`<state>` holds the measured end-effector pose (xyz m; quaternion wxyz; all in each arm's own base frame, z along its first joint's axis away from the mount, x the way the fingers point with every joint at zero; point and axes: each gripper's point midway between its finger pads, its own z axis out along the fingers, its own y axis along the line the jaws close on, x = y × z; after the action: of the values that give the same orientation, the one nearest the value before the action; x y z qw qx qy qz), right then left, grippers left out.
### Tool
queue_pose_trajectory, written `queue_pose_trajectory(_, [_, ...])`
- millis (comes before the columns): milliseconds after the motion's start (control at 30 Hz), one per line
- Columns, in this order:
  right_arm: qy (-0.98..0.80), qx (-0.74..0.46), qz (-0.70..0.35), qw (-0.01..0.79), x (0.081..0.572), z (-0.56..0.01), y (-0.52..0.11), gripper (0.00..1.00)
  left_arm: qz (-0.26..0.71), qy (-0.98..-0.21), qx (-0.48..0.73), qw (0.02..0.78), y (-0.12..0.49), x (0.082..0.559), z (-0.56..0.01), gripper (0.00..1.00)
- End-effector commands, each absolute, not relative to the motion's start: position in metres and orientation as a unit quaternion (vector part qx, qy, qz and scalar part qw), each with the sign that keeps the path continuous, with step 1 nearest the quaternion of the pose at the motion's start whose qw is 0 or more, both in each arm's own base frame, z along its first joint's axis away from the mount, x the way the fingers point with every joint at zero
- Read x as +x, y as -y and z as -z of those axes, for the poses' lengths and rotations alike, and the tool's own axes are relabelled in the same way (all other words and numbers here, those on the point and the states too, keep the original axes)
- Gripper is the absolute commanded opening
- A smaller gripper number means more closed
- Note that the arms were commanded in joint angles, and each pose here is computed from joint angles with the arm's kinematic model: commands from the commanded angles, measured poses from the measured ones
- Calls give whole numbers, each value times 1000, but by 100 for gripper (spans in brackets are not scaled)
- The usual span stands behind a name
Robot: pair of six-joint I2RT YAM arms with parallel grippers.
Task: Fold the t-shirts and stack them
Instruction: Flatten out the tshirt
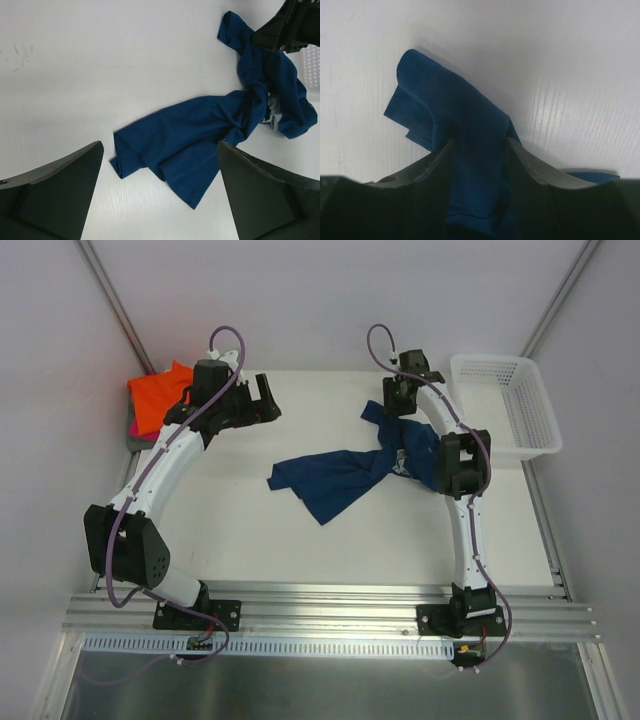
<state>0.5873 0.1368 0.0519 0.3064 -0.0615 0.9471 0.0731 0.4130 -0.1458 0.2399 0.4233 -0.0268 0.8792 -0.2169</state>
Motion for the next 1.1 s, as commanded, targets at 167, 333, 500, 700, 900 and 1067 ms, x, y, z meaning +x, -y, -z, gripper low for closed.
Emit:
queue_pose_trajectory(167, [-946,-20,-87,311,595,-52,-126,49,235,-875,-28,421,149,409,-247,99])
queue_pose_trajectory(333, [-943,-15,-95,317,601,-54,-127,49,237,-876,-27,419,150,409,-246,99])
queue_pose_trajectory(500, [-942,-8,-111,316,603,-53,-123,29,237,-876,-23,419,152,412,-247,99])
queue_pose_trajectory(700, [-941,-10,-105,321,603,-55,-122,1,260,-899,-31,351,160,397,-204,99])
queue_pose_trajectory(900, [-930,-10,-113,349,609,-85,-124,0,286,-930,-62,222,166,351,-131,99])
queue_pose_trajectory(1067, [-915,-6,-132,381,612,-126,-127,0,374,-917,-34,135,194,321,-131,95])
